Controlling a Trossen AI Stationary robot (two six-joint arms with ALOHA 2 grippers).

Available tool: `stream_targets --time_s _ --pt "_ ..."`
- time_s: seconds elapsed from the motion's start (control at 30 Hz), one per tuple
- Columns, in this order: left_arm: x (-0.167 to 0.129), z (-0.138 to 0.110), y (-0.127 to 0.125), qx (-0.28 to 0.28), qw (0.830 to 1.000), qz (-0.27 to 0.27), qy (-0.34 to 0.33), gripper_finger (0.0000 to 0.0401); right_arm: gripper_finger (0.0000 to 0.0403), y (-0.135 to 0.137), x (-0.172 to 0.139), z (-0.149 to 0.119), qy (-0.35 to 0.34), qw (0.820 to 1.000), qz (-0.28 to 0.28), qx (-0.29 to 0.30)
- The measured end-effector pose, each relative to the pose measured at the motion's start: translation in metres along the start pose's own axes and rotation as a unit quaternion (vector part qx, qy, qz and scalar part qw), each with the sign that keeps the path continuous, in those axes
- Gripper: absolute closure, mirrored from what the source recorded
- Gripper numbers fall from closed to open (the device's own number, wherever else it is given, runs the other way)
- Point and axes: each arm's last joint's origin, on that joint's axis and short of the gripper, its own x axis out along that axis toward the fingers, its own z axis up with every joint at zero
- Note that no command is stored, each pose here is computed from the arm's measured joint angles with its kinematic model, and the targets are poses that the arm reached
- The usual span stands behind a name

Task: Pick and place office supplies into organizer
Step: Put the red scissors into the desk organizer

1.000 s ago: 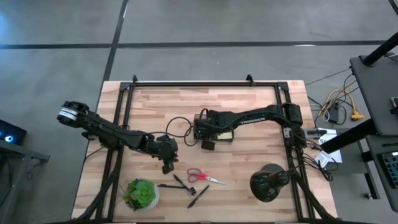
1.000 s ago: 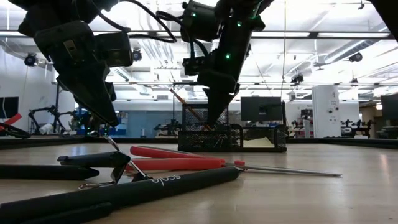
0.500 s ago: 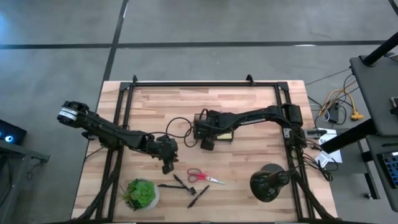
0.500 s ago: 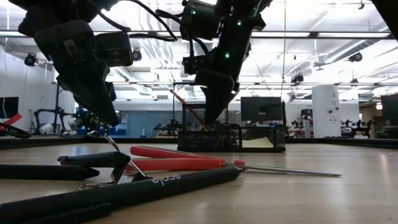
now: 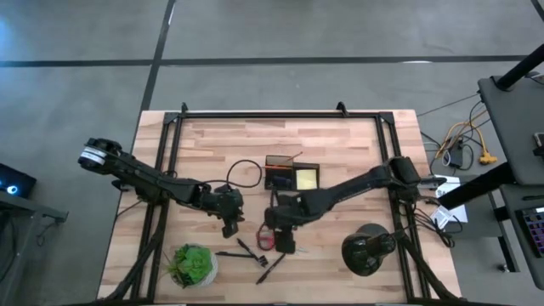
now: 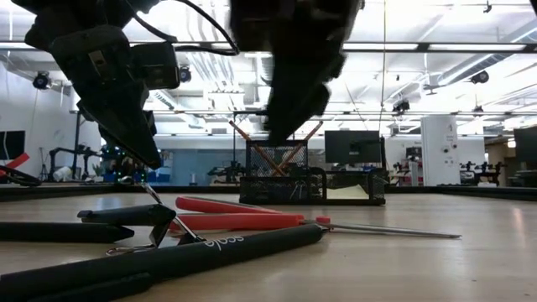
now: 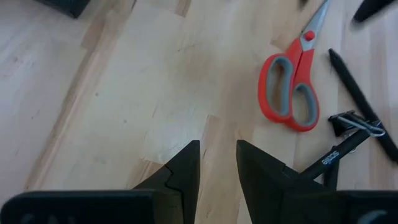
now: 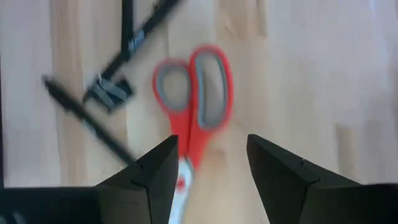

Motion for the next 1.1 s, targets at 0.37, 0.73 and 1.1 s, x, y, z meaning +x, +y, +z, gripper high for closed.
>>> stream_targets --time_s 0.37,0.73,1.1 --pt "0.0 0.003 -0.002 -0.002 1.0 -0.014 -0.016 0.0313 0.022 0.018 0.047 0.012 -0.026 1.0 -0.014 -0.003" --pt "0.0 0.001 -0.003 0.001 1.0 -0.023 -0.001 0.0313 0.022 0.031 0.064 0.023 0.004 0.996 -0.081 -0.031" --pt "0.0 0.0 -0.005 0.007 1.0 -0.025 0.002 0.0313 0.0221 0.033 0.078 0.02 0.004 0.995 -0.101 -0.009"
